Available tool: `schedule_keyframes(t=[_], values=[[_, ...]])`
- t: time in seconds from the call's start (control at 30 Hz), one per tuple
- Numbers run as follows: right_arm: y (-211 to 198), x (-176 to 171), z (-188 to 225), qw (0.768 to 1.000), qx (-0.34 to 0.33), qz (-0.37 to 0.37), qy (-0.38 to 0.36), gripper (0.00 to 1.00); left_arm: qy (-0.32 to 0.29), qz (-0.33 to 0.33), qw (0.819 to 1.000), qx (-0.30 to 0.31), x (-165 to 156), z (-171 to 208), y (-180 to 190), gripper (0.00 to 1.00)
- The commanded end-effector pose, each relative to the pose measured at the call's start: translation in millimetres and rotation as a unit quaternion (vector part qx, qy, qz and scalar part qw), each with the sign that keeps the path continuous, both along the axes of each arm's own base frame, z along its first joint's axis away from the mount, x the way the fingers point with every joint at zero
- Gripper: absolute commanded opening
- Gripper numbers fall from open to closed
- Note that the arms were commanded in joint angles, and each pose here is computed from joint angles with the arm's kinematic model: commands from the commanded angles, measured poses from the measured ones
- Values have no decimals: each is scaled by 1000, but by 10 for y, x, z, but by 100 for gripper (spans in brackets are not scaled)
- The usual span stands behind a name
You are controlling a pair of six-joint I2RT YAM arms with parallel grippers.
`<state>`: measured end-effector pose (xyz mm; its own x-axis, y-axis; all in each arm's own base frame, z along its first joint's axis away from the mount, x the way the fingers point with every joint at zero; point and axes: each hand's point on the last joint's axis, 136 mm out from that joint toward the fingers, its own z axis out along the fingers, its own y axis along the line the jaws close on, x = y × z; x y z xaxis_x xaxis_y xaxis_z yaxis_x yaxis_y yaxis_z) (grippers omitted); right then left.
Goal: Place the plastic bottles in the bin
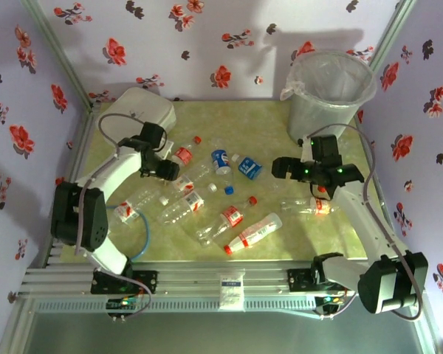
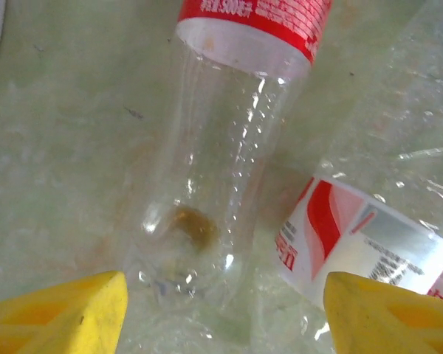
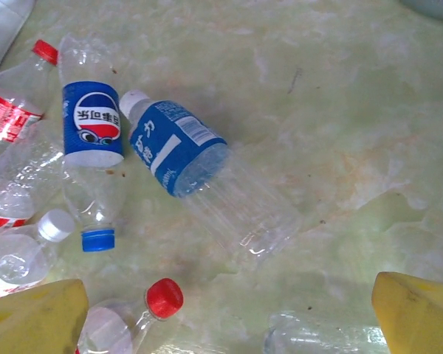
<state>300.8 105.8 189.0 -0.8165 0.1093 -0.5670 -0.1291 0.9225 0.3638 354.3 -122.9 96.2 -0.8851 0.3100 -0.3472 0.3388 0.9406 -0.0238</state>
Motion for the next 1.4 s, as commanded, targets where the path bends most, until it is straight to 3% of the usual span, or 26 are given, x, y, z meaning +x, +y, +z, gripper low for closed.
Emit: schedule_keyframes(t=[0.0,0.4,0.63,0.87,1.0,1.07,1.17,1.37], values=[[58,-20,155,1000,11,14,-4,99,5,-23,1000,-7,148,-42,-72,73],[28,66,205,1000,-1,10,-11,99,46,-28,999,2,427,-404,-155,68],[2,97,328,1000,-4,2,-28,99,46,-37,998,3,534,-401,-192,53],[-19,136,531,999,3,-13,-50,99,-8,-34,999,-11,682,185,-223,47],[124,173,777,994,66,-12,-82,99,-65,-11,997,-39,728,716,-251,43],[280,214,904,987,128,-5,-100,99,-87,14,994,-65,687,972,-289,41],[619,295,1092,966,225,17,-127,99,-106,10,979,-173,467,1291,-692,41],[1155,360,1157,957,256,61,-122,99,-81,5,923,-376,49,1476,-1448,37]])
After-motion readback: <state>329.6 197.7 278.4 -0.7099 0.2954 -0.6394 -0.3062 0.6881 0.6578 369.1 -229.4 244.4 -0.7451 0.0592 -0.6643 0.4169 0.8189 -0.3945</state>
